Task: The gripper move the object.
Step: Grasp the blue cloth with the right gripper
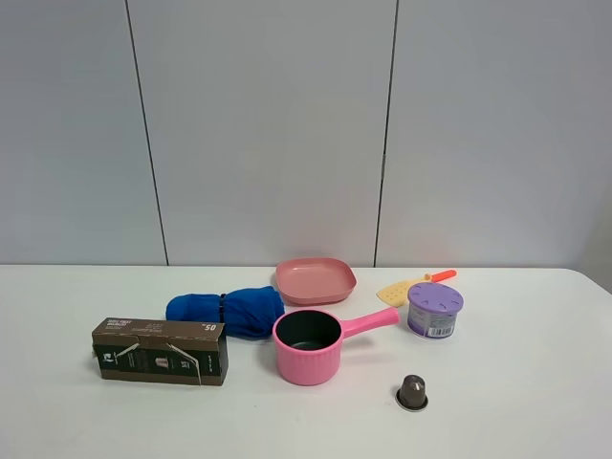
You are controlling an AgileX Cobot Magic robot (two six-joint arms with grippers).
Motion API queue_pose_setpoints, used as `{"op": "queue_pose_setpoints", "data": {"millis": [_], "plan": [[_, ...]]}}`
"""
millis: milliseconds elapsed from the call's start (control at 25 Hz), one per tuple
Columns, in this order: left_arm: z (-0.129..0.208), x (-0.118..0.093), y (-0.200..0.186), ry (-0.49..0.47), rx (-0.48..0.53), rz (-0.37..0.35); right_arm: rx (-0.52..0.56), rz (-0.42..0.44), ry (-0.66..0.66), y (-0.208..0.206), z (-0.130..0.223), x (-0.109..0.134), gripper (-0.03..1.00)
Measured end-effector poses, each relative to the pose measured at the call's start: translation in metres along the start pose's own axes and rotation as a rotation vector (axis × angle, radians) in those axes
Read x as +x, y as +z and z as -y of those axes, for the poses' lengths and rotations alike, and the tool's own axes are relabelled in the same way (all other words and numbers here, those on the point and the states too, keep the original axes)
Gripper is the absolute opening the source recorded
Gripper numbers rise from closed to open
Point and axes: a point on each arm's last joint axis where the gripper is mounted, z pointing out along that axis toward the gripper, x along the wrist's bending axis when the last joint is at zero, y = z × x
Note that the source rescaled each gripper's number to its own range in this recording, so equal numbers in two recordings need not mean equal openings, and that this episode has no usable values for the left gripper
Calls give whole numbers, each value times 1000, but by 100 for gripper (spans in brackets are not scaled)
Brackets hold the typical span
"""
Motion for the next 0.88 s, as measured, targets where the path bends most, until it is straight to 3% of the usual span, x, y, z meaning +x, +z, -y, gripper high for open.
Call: {"op": "queue_pose_setpoints", "data": {"millis": [880], "plan": [[0,0,0,0,0,0,0,0,0,0,0,0,100]]}}
